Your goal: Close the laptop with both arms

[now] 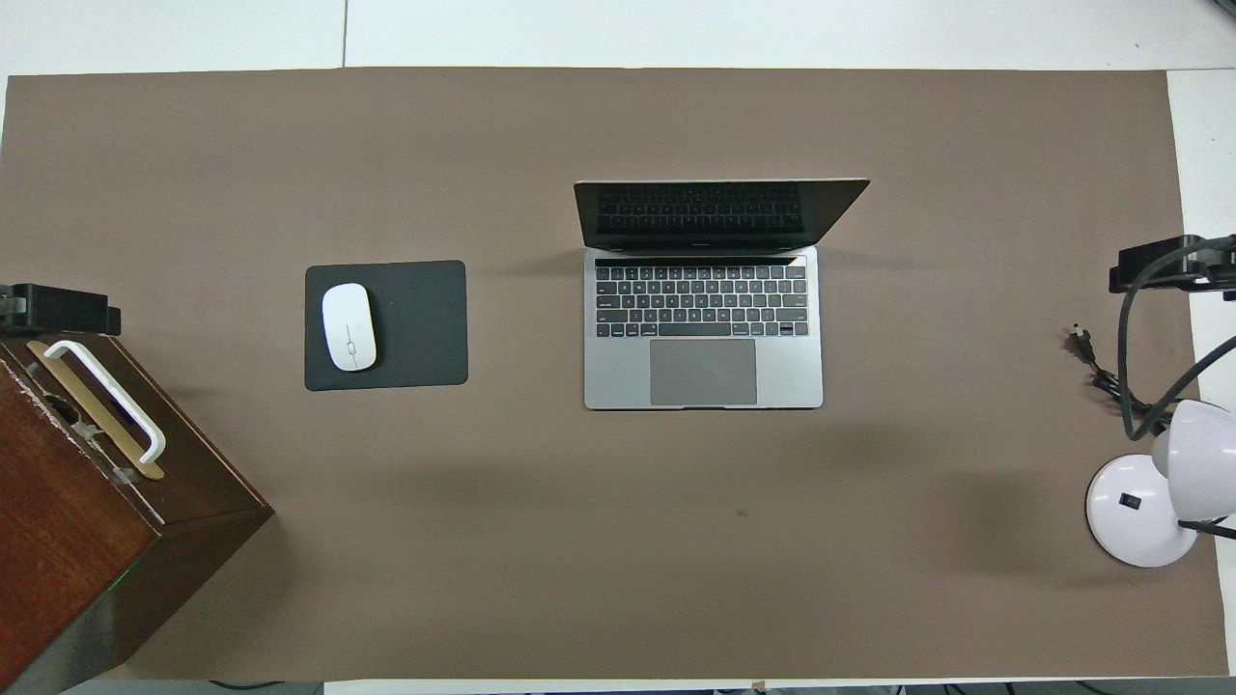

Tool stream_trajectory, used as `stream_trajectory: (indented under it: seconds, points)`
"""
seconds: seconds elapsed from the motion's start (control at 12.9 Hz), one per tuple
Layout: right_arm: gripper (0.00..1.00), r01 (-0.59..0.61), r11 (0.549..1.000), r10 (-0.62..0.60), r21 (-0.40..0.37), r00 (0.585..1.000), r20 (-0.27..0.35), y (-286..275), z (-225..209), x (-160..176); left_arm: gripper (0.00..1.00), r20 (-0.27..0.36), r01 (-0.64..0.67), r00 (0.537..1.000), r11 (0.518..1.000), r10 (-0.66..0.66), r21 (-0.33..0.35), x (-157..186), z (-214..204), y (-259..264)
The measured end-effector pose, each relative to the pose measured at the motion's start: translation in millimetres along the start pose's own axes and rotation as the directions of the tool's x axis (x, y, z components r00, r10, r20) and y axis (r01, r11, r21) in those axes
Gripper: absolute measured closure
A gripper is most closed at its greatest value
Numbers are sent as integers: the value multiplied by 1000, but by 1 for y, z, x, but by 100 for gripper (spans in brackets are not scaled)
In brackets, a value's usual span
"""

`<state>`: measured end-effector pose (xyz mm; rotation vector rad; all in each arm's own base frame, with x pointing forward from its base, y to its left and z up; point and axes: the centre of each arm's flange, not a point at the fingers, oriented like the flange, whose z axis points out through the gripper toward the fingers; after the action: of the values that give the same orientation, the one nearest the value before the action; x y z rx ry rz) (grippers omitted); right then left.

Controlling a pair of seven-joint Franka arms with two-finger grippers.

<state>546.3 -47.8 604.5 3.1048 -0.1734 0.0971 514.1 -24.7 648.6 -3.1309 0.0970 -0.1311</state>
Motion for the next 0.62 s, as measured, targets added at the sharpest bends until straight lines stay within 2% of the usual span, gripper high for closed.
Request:
stream_trajectory:
  seconds: [0.23,0.47,0.62]
  points:
    - [0,-1,1000,1,0,1000,-13,1,-5,0,0,0,-10,1000,1000,10,-1,0,0,5]
    - [0,-8,1000,8,2,996,-90,5,-27,10,0,-1,-40,999,999,40,-3,0,0,18]
    - [0,-11,1000,12,6,991,-133,8,-43,29,0,-1,-58,998,998,58,-4,0,0,27]
